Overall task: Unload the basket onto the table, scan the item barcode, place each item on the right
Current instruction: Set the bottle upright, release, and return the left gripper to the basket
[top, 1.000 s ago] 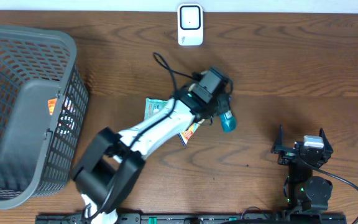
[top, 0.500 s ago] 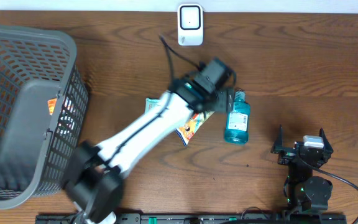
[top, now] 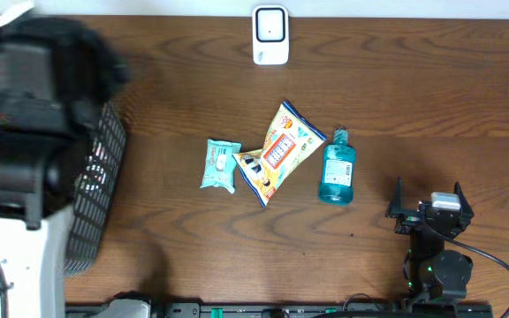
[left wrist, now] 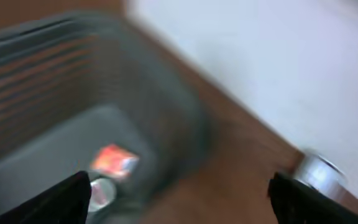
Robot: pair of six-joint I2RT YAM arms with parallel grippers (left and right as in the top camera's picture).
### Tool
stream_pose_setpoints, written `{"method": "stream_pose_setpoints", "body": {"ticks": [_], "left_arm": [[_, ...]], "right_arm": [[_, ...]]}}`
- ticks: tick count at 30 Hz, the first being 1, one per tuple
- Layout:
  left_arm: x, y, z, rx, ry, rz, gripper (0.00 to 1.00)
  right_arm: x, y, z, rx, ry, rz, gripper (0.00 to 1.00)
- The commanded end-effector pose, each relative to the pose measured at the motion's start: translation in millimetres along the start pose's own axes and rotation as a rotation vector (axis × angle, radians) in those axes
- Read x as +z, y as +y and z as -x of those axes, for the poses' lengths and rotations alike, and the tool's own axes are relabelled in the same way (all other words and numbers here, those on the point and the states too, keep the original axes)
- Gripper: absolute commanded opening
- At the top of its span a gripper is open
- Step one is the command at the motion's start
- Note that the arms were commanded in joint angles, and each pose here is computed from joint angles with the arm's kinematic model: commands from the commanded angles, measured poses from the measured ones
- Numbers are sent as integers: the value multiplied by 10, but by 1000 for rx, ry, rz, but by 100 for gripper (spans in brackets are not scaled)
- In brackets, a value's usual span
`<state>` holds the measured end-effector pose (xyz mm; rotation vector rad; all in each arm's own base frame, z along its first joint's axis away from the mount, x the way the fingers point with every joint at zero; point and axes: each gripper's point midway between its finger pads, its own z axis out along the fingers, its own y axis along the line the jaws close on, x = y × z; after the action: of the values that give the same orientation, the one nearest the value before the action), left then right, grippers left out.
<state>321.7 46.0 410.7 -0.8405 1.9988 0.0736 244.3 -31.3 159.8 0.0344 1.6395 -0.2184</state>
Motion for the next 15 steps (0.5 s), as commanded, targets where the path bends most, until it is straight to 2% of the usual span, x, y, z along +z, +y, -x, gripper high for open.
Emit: {"method": "stream_pose_setpoints", "body": {"ticks": [1,9,11,15], "left_arm": [[344,745,33,-216,51,244,88],[1090,1267,-481,-380,371,333,88],[1350,1366,-770,-411,500,379,88],[1697,1480,-1178,-514,633,498,88]], "right_arm": [[-2,9,-2,-7,-3,5,99],[-2,8,-2,-7,-2,5,99],[-2,9,-2,-7,-3,5,99],[-2,9,-2,-7,-3,5,99]]}}
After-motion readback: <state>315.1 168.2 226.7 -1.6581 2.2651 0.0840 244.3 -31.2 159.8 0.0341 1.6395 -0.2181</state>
